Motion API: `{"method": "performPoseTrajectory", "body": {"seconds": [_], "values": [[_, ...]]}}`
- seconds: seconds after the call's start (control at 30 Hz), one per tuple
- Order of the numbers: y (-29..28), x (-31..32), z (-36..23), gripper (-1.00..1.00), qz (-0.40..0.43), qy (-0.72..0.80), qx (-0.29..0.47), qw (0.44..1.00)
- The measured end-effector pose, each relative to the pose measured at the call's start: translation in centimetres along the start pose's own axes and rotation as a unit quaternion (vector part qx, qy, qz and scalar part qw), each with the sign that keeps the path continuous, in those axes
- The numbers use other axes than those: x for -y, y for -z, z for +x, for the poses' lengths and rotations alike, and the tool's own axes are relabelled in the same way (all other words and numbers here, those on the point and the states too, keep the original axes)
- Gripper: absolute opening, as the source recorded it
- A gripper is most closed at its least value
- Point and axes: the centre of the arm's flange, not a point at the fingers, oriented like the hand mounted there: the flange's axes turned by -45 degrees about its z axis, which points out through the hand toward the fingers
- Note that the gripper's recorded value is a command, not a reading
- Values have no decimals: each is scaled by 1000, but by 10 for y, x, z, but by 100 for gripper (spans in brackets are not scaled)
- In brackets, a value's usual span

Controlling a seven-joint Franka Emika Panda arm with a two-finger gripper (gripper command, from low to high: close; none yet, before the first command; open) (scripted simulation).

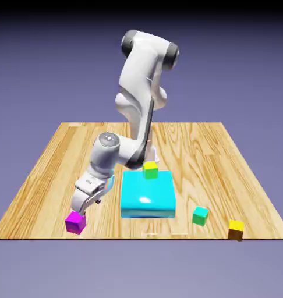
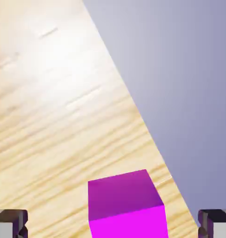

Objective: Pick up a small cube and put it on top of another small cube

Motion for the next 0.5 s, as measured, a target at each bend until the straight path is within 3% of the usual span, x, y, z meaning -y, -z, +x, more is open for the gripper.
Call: {"method": "performPoseTrajectory", "body": {"seconds": [0.1,0.23,0.27,0.33,0.5], "values": [[-8,-6,-6,0,7,34,27,999],[-75,-4,-1,0,7,34,27,999],[-76,-4,-1,-100,7,34,27,999],[-76,-4,-1,-100,8,34,27,999],[-8,-6,-6,-100,8,34,27,999]]}}
